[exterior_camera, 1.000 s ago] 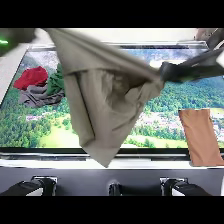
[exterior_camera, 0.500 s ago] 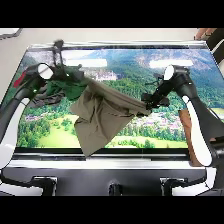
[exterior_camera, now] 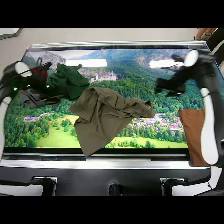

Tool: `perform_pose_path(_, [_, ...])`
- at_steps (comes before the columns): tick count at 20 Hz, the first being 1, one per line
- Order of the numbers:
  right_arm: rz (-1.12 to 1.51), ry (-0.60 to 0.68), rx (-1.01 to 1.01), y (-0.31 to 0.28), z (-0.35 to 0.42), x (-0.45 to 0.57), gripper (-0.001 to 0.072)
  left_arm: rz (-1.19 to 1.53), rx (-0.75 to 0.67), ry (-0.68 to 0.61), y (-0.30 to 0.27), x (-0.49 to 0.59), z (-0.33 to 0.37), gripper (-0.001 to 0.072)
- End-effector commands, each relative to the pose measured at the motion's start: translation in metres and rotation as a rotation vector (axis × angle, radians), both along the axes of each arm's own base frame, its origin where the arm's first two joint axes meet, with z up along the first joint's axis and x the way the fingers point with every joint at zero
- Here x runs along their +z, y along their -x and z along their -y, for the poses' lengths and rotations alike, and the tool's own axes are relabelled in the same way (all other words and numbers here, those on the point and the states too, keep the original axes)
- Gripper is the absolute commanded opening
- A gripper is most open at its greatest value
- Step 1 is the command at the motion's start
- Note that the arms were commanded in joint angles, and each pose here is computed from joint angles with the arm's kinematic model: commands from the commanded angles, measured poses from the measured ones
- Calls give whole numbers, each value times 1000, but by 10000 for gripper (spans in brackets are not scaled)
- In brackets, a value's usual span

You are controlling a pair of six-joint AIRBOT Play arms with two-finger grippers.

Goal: Fold the shirts.

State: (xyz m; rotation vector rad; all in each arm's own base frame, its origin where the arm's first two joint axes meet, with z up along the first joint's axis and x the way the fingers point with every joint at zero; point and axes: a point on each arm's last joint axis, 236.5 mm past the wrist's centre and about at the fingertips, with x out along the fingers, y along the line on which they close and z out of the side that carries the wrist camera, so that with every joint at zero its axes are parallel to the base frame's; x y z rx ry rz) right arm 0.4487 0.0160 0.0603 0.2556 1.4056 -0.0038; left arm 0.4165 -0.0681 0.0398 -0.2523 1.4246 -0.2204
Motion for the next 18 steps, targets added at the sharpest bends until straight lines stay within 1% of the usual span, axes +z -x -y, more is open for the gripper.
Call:
perform_pose_path(1, [-173,-14,-92,47,55,-3,621,-121,34,22,70,-23,-18,672])
perform_pose_path(2, [-204,-29,-105,54,58,-10,621,-147,57,68,94,-41,-7,672])
perform_pose_path(4, [-245,-66,-91,62,47,-27,626,-177,100,235,134,-70,31,672])
perform_pose_path(6, [-244,-122,-31,61,22,-40,691,-220,163,368,165,-92,59,671])
perform_pose_path(7, [-235,-143,0,59,9,-44,692,-248,181,412,178,-101,69,671])
perform_pose_path(9, [-214,-156,58,55,-8,-47,701,-291,184,453,200,-118,88,661])
perform_pose_path(11, [-195,-159,91,51,-19,-48,701,-292,163,439,210,-128,102,661])
perform_pose_path(13, [-180,-181,109,49,-27,-47,701,-264,164,435,207,-130,117,656])
perform_pose_path(14, [-171,-204,124,48,-33,-45,702,-253,179,428,204,-132,122,603])
perform_pose_path(15, [-169,-217,142,48,-37,-45,705,-243,190,415,202,-135,125,525])
perform_pose_path(17, [-194,-222,158,55,-42,-54,708,-238,198,394,201,-143,130,517])
perform_pose_path(18, [-215,-225,162,61,-46,-63,708,-244,203,391,201,-147,131,428])
